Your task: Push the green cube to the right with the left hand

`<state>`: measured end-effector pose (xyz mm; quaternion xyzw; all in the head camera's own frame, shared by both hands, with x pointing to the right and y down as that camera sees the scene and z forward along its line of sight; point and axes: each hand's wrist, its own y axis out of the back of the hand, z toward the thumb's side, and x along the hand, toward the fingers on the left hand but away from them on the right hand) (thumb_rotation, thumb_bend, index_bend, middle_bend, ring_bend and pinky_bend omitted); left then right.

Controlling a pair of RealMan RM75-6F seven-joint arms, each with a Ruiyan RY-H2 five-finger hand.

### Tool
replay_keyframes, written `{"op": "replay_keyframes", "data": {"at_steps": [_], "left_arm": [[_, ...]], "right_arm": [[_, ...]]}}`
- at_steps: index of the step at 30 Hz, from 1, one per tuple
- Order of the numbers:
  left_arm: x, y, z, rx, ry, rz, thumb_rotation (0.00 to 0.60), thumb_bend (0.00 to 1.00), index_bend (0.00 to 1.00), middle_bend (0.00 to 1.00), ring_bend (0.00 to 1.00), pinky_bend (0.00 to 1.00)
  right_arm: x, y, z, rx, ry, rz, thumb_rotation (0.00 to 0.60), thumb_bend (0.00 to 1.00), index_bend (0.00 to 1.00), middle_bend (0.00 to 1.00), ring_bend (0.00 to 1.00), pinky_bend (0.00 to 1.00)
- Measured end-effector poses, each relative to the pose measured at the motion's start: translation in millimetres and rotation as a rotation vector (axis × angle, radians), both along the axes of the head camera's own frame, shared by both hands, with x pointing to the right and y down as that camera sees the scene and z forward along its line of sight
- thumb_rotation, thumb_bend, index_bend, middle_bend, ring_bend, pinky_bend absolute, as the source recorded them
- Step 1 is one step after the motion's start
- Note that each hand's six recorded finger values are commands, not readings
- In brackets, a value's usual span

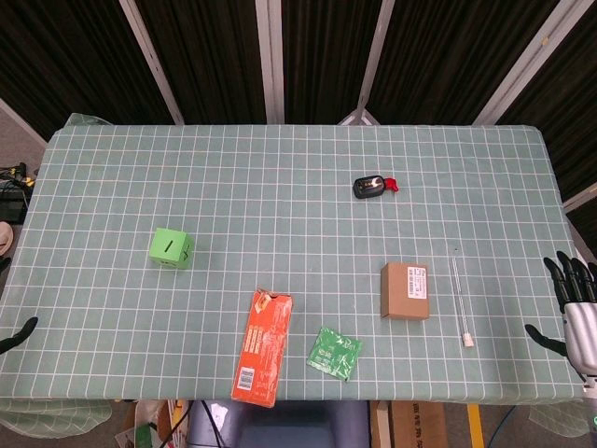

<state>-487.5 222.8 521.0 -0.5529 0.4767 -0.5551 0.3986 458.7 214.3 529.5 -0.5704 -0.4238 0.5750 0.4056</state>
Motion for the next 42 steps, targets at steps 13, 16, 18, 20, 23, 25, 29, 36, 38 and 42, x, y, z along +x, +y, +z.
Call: {"op": "replay_keyframes", "data": {"at_steps": [13,16,18,20,23,25,29,36,38,42], "left_arm": [[8,4,-3,0.004,0.022,0.026,0.6,0.25,0.11,0.1,0.0,0.0],[8,4,-2,0.006,0.029,0.027,0.6,0.25,0.1,0.1,0.0,0.0],[7,3,0,0.001,0.028,0.026,0.6,0.25,0.1,0.1,0.0,0.0],[6,3,2,-0.011,0.026,0.022,0.6,0.25,0.09,0.1,0.0,0.0],[4,2,6,-0.04,0.03,0.021,0.6,0.25,0.09,0.1,0.0,0.0],[4,1,8,-0.047,0.039,0.017,0.6,0.26,0.09,0.11,0.0,0.0],[1,-2,9,-0.039,0.039,0.009,0.6,0.28,0.09,0.22,0.05,0.09],[-2,-25,8,0.014,0.054,-0.015,0.6,0.43,0.09,0.5,0.29,0.43],[-3,-32,11,-0.011,0.062,-0.019,0.6,0.47,0.09,0.54,0.33,0.48],[-5,-53,21,-0.148,0.067,-0.023,0.6,0.55,0.09,0.62,0.42,0.57]], "right_arm": [[-3,3,1,0.0,0.01,0.01,0.6,0.04,0.07,0.0,0.0,0.0],[-3,3,-2,0.009,0.008,0.017,0.6,0.04,0.07,0.0,0.0,0.0],[-3,4,-2,0.008,0.006,0.023,0.6,0.04,0.07,0.0,0.0,0.0],[-3,5,-2,0.005,0.009,0.025,0.6,0.04,0.07,0.0,0.0,0.0],[-4,6,0,-0.006,0.012,0.024,0.6,0.04,0.07,0.0,0.0,0.0],[-5,7,0,-0.012,0.003,0.026,0.6,0.04,0.07,0.0,0.0,0.0],[-5,8,0,-0.022,0.004,0.025,0.6,0.04,0.07,0.0,0.0,0.0],[-6,8,-4,-0.015,-0.017,0.024,0.6,0.04,0.07,0.0,0.0,0.0],[-6,8,-3,-0.017,-0.017,0.023,0.6,0.04,0.07,0.0,0.0,0.0],[-7,9,-2,-0.023,-0.016,0.022,0.6,0.04,0.07,0.0,0.0,0.0]]}}
